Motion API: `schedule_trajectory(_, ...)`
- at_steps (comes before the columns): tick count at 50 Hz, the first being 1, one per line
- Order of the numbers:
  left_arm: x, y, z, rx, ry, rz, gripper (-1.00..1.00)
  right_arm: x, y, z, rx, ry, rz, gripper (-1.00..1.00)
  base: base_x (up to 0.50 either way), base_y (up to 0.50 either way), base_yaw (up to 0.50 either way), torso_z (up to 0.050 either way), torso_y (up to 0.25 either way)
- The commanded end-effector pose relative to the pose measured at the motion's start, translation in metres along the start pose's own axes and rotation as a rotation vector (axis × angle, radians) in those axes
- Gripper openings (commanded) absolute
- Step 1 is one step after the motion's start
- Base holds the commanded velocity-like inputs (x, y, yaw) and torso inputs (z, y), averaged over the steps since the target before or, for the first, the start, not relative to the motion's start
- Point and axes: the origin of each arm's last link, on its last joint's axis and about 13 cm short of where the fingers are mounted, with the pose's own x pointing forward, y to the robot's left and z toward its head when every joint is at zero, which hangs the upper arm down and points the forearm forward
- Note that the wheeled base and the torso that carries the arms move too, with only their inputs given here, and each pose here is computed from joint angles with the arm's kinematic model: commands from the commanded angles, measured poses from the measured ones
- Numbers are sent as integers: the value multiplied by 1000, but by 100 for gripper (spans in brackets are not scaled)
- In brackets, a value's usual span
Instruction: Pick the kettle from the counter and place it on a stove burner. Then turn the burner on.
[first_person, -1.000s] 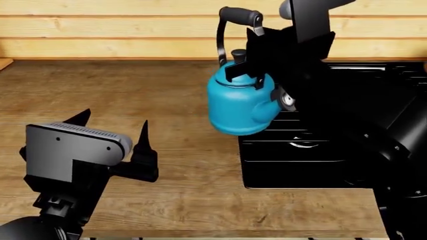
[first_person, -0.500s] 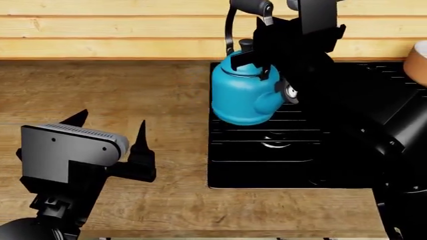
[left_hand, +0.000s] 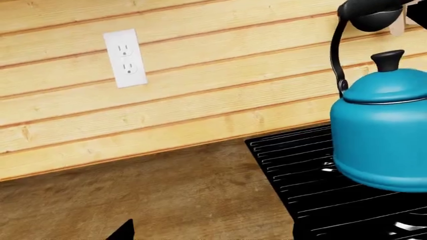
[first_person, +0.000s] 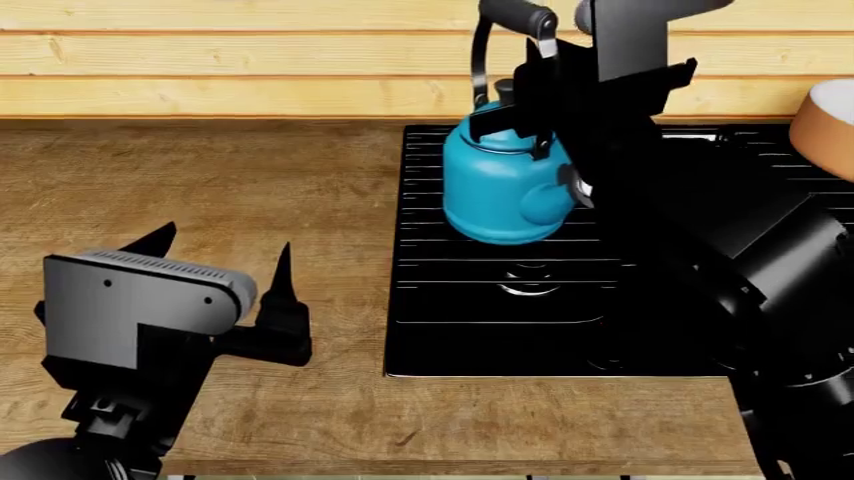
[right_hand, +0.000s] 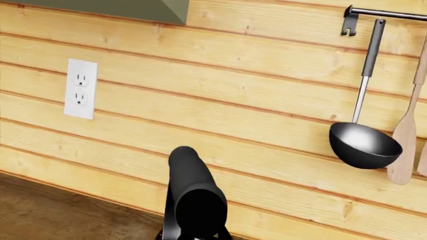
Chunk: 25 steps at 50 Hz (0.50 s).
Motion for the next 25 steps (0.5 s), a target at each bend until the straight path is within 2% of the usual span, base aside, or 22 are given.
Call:
schedule_trajectory(1, 0, 0, -4, -9, 3, 3, 100, 13, -2, -3, -53, -45, -75, -100, 0, 0, 0, 0, 0)
schedule_trajectory(7, 0, 1, -4, -9, 6, 5, 100, 13, -2, -6, -63, -46, -126, -100, 0, 0, 0, 2, 2)
schedule_trajectory(16, 0, 1, -6, -11, 7, 7, 100, 10, -13, 1, -82, -72, -229, -100, 0, 0, 0, 0, 1)
schedule_trajectory(25, 2, 0, -5, -10, 7, 1, 100, 5, -14, -2, -54, -48, -235, -100, 0, 0, 0, 0, 1)
